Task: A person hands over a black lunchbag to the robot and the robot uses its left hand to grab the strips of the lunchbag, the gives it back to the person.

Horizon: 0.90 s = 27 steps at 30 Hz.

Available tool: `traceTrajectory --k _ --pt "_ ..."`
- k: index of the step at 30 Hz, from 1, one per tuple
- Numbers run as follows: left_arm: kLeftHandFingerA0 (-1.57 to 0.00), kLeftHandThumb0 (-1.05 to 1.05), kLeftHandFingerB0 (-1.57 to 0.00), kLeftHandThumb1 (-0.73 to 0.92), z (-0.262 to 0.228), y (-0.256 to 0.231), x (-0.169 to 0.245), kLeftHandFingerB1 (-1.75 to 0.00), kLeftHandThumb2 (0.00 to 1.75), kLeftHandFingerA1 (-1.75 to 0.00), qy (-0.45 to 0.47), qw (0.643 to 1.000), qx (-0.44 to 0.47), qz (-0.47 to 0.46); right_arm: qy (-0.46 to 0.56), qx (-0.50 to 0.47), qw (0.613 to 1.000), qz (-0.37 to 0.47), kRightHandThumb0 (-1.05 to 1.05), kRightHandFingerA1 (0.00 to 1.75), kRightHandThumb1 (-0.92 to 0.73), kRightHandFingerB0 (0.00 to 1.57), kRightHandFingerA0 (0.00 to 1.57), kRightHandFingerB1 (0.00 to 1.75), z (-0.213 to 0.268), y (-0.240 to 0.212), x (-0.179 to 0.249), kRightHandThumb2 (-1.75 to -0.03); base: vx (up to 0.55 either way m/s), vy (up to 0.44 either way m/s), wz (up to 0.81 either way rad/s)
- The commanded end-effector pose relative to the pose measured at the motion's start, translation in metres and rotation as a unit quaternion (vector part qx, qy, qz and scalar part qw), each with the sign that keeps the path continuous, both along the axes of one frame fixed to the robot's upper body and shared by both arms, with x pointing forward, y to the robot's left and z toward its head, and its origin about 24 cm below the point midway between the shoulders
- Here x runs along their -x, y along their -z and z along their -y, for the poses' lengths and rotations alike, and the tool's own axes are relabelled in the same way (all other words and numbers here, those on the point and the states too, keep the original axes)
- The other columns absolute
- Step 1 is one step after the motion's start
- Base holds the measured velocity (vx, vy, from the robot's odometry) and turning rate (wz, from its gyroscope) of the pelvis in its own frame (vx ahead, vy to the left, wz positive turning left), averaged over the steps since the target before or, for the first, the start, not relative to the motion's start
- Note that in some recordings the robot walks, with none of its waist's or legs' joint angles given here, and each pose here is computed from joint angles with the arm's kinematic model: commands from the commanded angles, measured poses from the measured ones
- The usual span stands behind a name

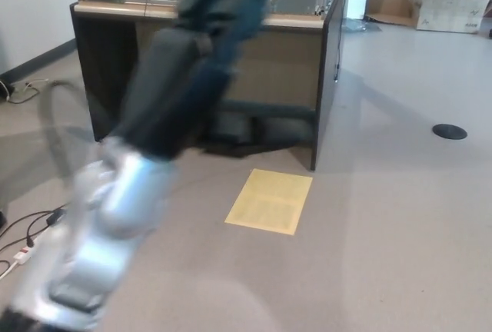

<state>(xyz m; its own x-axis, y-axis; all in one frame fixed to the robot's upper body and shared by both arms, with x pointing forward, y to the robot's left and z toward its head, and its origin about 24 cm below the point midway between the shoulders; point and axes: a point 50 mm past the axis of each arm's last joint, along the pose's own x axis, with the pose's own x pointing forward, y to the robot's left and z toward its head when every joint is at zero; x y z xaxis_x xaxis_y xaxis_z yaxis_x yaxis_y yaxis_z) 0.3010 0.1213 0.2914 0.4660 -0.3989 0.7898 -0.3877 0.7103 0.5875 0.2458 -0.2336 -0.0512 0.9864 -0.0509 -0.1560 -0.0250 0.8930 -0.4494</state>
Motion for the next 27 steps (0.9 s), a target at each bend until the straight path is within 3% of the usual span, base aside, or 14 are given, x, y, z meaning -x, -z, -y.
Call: traceTrajectory --k 1,3,4,5,6,11,13,16,20,21,22,25,26,27 --pt "0.00 -0.72 0.00 0.42 -0.063 0.039 0.003 -0.01 0.79 -0.01 0.005 0.988 0.039 -0.150 0.029 -0.004 1.000 -0.010 -0.45 0.47 -0.66 0.49 0.65 0.36 0.010 0.002 0.002 -0.59 0.00 0.000 0.00" --pt "0.00 -0.58 0.00 0.36 -0.079 0.066 0.012 -0.09 0.74 -0.08 -0.006 0.983 0.050 -0.176 0.028 -0.005 1.000 -0.004 -0.46 0.47 -0.66 0.48 0.65 0.36 0.012 0.001 0.004 -0.59 0.00 0.000 0.00" --pt "0.00 -0.61 0.00 0.41 -0.092 0.085 0.017 -0.14 0.54 -0.16 -0.018 0.979 0.071 -0.188 0.030 -0.003 1.000 0.008 -0.46 0.49 -0.65 0.47 0.69 0.37 0.012 -0.006 -0.003 -0.59 0.00 0.000 0.00" --pt "0.00 -0.61 0.00 0.41 -0.095 0.090 0.018 -0.14 0.54 -0.16 -0.021 0.978 0.077 -0.190 0.031 -0.002 0.999 0.011 -0.46 0.49 -0.65 0.47 0.69 0.37 0.012 -0.007 -0.006 -0.59 0.00 0.000 0.00" --pt "0.00 -0.56 0.00 0.35 -0.108 0.112 0.026 -0.12 0.75 -0.15 -0.042 0.974 0.085 -0.208 0.032 -0.011 0.999 0.014 -0.47 0.49 -0.65 0.47 0.67 0.37 0.011 -0.008 -0.008 -0.59 0.00 0.000 0.00" --pt "0.00 -0.56 0.00 0.36 -0.141 0.189 0.069 -0.14 0.75 -0.19 -0.111 0.942 0.128 -0.291 0.039 0.004 0.999 0.019 -0.46 0.49 -0.63 0.48 0.67 0.36 0.016 -0.007 0.000 -0.59 0.00 0.000 0.00" --pt "-0.07 -0.55 0.00 0.44 -0.154 0.214 0.085 -0.18 0.55 -0.25 -0.143 0.924 0.141 -0.324 0.037 0.010 0.999 0.016 -0.48 0.48 -0.64 0.45 0.66 0.36 0.017 -0.006 0.002 -0.59 0.00 0.000 0.00" --pt "0.00 -0.65 0.00 0.40 -0.174 0.246 0.096 -0.13 0.79 -0.18 -0.188 0.897 0.129 -0.380 0.040 0.002 0.999 0.022 -0.46 0.48 -0.64 0.41 0.64 0.35 0.019 -0.009 0.000 -0.59 0.00 0.000 0.00" --pt "0.00 -0.62 0.00 0.38 -0.192 0.273 0.102 -0.17 0.79 -0.19 -0.231 0.867 0.126 -0.423 0.043 -0.001 0.999 0.030 -0.47 0.47 -0.63 0.37 0.61 0.33 0.017 -0.012 -0.005 -0.58 0.00 0.000 0.00" --pt "0.00 -0.67 0.00 0.47 -0.195 0.275 0.102 -0.22 0.57 -0.24 -0.237 0.862 0.127 -0.429 0.041 -0.003 0.999 0.035 -0.49 0.47 -0.63 0.36 0.62 0.33 0.016 -0.013 -0.007 -0.58 0.00 0.000 0.00" --pt "0.00 -0.59 0.00 0.37 -0.200 0.281 0.104 -0.17 0.77 -0.18 -0.248 0.854 0.123 -0.441 0.039 -0.005 0.999 0.038 -0.49 0.47 -0.62 0.35 0.61 0.33 0.015 -0.014 -0.007 -0.58 0.00 0.000 0.00" --pt "0.00 -0.65 0.00 0.46 -0.203 0.288 0.105 -0.22 0.56 -0.24 -0.254 0.845 0.119 -0.456 0.040 -0.007 0.999 0.034 -0.51 0.45 -0.62 0.34 0.58 0.32 0.016 -0.013 -0.006 -0.59 0.00 0.000 0.00" --pt "0.00 -0.59 0.00 0.37 -0.203 0.289 0.103 -0.18 0.78 -0.21 -0.246 0.843 0.123 -0.463 0.043 -0.004 0.998 0.035 -0.50 0.45 -0.62 0.34 0.56 0.32 0.018 -0.014 -0.006 -0.58 0.00 0.000 0.00" --pt "0.00 -0.59 0.00 0.38 -0.203 0.290 0.101 -0.17 0.77 -0.19 -0.242 0.841 0.126 -0.467 0.044 -0.003 0.998 0.036 -0.51 0.45 -0.62 0.34 0.55 0.32 0.020 -0.015 -0.007 -0.58 0.00 0.000 0.00"
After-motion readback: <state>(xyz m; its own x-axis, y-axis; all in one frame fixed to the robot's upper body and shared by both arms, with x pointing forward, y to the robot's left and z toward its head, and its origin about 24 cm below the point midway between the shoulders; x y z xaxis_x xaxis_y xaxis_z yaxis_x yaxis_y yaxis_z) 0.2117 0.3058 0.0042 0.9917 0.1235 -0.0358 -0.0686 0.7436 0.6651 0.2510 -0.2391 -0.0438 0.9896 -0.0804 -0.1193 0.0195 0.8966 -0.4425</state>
